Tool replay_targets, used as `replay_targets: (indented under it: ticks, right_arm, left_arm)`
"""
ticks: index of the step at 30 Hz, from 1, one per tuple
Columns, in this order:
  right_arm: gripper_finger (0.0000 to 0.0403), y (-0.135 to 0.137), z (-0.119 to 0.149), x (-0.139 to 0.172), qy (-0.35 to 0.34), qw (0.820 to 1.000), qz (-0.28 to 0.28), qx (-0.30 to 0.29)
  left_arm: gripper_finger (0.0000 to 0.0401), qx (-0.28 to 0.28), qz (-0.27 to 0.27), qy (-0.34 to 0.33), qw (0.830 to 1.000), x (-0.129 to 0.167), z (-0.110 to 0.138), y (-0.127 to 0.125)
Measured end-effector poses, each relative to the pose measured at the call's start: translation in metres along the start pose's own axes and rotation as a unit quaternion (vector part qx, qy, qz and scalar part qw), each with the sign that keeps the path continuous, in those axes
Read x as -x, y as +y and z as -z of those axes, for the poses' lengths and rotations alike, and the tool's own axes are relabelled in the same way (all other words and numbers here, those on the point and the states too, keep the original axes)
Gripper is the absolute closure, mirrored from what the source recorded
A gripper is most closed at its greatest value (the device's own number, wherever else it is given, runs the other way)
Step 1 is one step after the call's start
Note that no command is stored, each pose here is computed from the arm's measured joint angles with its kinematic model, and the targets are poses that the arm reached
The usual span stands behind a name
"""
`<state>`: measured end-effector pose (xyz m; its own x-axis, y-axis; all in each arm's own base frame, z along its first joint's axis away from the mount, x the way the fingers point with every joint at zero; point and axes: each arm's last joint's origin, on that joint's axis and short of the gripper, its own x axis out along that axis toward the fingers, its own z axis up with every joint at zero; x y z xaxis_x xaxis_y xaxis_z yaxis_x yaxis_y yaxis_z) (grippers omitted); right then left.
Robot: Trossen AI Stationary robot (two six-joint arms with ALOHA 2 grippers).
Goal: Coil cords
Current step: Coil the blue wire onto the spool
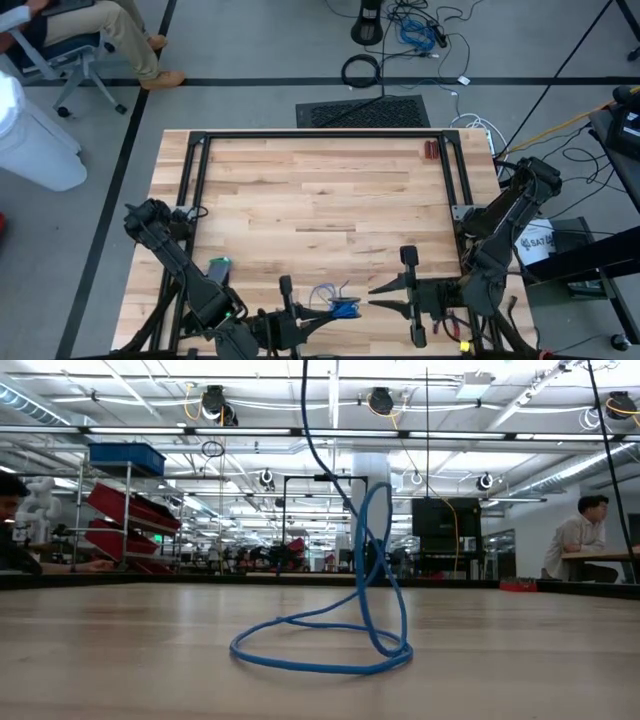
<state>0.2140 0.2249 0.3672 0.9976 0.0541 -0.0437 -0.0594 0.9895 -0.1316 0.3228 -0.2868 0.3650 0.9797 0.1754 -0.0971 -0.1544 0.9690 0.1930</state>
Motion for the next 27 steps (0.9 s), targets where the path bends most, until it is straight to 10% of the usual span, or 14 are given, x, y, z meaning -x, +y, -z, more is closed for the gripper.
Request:
replay_targets:
  ticks: [27]
  right_arm:
    - [0.0274, -0.009, 0.012, -0.013, 0.043, 0.998, -0.043, -0.009]
  left_arm:
    - [0.0400, 0.034, 0.040, 0.020, 0.998, -0.015, 0.005, 0.009]
